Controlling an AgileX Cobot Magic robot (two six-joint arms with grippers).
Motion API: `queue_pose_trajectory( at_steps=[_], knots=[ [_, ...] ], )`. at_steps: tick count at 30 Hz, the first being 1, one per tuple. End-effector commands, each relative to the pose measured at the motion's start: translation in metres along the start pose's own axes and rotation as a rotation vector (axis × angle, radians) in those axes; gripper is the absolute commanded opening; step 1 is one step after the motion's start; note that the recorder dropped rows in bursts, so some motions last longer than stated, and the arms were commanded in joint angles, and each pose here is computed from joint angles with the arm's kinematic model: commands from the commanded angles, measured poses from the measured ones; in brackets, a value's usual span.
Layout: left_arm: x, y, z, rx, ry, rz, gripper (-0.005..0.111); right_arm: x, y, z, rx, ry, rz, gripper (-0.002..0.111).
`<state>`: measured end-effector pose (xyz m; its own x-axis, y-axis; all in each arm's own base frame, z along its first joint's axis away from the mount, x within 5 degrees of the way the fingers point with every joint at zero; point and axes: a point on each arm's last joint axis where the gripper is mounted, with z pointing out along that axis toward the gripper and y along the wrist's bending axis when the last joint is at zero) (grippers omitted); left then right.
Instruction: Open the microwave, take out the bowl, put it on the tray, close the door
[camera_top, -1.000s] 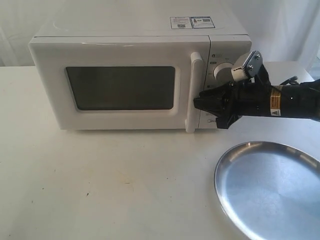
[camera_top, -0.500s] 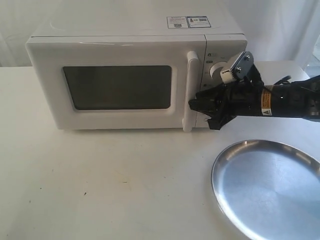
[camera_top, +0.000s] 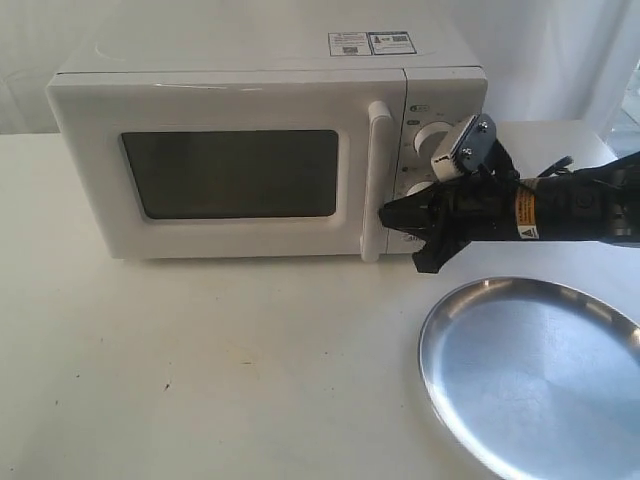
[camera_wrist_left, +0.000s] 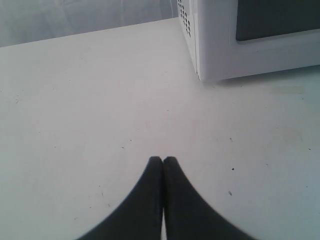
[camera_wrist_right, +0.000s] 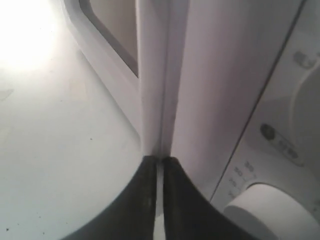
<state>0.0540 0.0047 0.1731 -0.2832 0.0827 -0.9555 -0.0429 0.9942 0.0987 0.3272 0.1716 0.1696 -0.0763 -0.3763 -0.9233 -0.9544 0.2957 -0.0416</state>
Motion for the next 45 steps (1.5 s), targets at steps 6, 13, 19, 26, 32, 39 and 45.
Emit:
queue_pose_trajectory(
  at_steps=[6, 13, 19, 26, 32, 39, 45],
  knots=[
    [0.0, 0.0, 0.0, 0.002, -0.004, -0.01, 0.0, -0.048, 0.058, -0.017, -0.094, -0.122, -0.18, 0.0],
    [0.0, 0.0, 0.0, 0.002, -0.004, -0.01, 0.0, -0.056, 0.09, -0.062, 0.043, -0.097, -0.154, 0.0],
    [0.0, 0.0, 0.0, 0.002, -0.004, -0.01, 0.0, -0.018, 0.081, -0.067, 0.265, 0.107, -0.034, 0.0],
    [0.0, 0.0, 0.0, 0.002, -0.004, -0.01, 0.0, -0.008, 0.068, -0.053, 0.291, 0.003, -0.016, 0.021],
    [0.0, 0.0, 0.0, 0.002, -0.004, -0.01, 0.0, 0.004, 0.055, -0.043, 0.295, -0.128, 0.003, 0.05],
    [0.0, 0.0, 0.0, 0.002, -0.004, -0.01, 0.0, 0.006, 0.044, -0.035, 0.292, -0.148, -0.016, 0.043],
    [0.0, 0.0, 0.0, 0.002, -0.004, -0.01, 0.0, -0.003, 0.038, -0.033, 0.296, -0.169, -0.055, 0.043]
  ],
)
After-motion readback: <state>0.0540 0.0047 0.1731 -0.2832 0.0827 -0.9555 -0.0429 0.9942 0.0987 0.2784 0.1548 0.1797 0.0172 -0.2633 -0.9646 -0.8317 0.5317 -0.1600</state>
